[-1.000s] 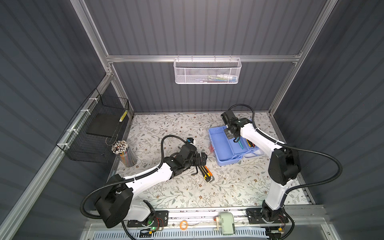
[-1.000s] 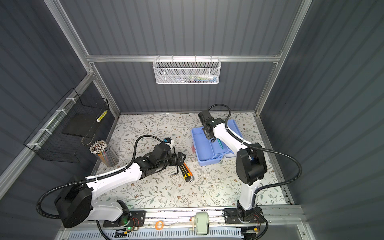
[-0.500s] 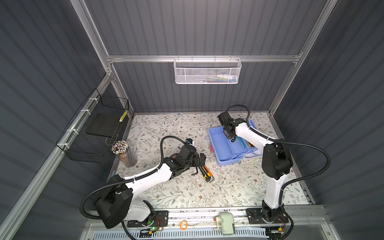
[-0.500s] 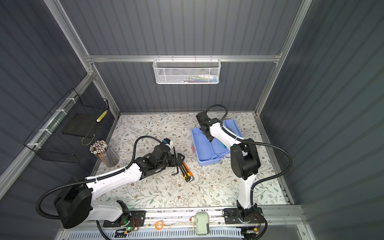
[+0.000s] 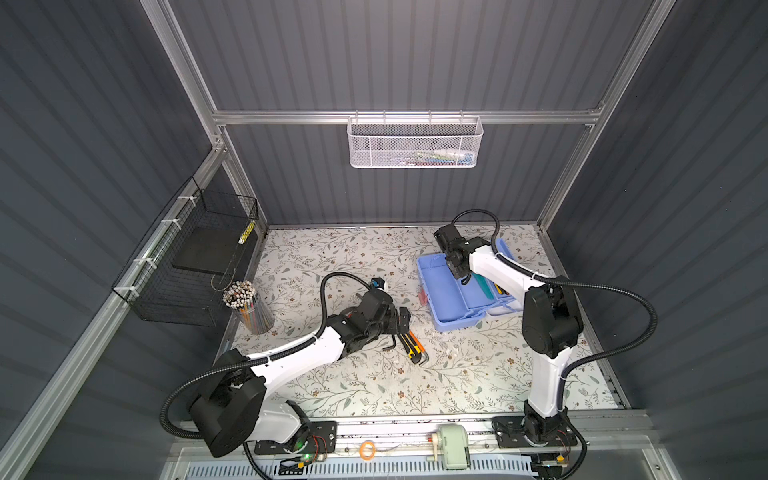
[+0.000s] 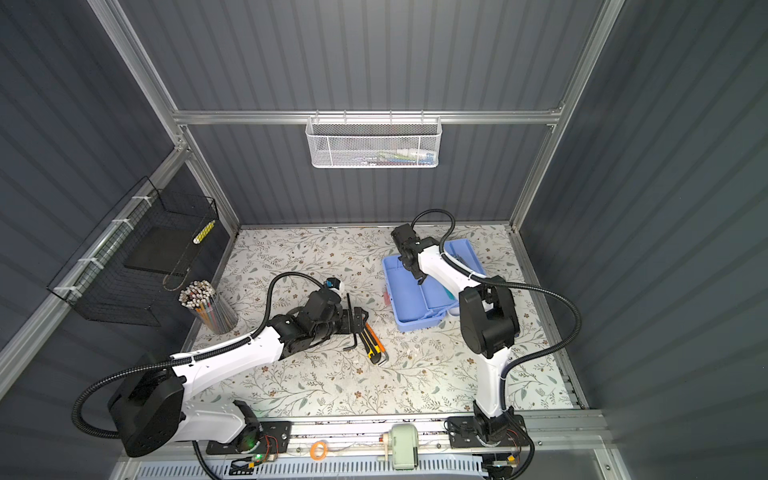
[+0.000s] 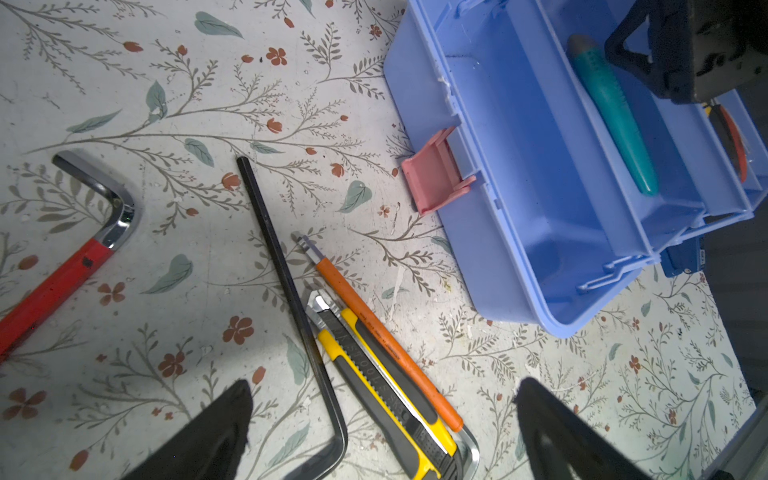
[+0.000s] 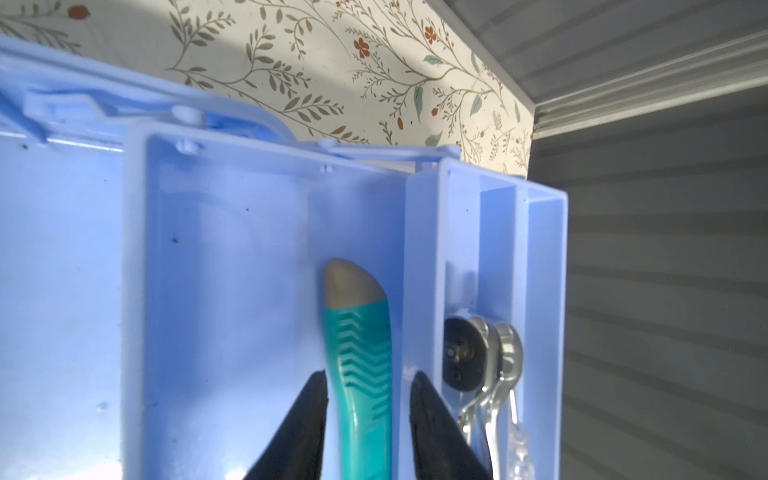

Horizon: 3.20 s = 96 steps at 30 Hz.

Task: Pack the tool kit
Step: 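Open the right gripper and move it toward the yellow utility knife, then grasp the yellow utility knife with the right gripper while the left moves aside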

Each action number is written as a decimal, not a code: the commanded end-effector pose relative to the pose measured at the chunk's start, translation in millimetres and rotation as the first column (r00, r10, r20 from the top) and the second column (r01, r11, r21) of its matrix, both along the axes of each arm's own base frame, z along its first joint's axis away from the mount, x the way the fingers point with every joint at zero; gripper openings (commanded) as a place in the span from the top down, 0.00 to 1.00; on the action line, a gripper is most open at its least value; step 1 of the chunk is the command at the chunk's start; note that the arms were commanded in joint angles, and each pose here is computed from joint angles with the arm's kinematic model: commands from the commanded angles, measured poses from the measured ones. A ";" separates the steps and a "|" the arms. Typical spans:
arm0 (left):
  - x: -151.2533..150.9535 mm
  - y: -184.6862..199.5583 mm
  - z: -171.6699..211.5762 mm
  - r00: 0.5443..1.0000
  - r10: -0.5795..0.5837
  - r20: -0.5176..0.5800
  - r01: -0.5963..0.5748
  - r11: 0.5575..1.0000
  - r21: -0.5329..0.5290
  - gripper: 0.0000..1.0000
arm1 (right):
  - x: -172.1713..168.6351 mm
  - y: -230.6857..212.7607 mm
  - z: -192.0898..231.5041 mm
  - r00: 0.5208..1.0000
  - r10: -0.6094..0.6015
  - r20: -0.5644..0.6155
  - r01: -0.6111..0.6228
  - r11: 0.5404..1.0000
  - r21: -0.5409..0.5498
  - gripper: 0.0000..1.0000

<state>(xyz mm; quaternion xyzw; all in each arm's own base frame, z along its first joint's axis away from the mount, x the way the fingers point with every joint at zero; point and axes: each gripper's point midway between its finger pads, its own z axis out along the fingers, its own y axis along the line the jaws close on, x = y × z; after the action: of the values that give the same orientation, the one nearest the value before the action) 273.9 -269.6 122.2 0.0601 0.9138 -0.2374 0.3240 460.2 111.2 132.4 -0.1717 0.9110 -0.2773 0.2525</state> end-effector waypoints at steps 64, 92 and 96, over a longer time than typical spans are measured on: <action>-22.1 250.1 -27.8 0.694 0.719 -0.038 -0.672 0.665 0.325 0.00 | -259.1 213.3 -97.4 0.877 0.388 -0.283 -0.138 0.767 0.626 0.36; -29.7 255.9 -39.5 0.686 0.724 -0.068 -0.674 0.669 0.314 0.00 | -243.1 209.5 -129.0 0.883 0.315 -0.346 -0.091 0.841 0.534 0.39; -31.3 255.7 -41.9 0.686 0.724 -0.074 -0.673 0.670 0.314 0.00 | -239.0 206.7 -132.0 0.883 0.303 -0.357 -0.075 0.844 0.531 0.49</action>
<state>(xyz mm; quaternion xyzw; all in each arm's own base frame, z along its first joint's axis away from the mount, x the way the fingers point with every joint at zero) 248.9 -16.8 84.8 -0.2733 0.9143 0.0227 0.2981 224.5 329.5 16.6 -0.2499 0.9564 0.0624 0.1374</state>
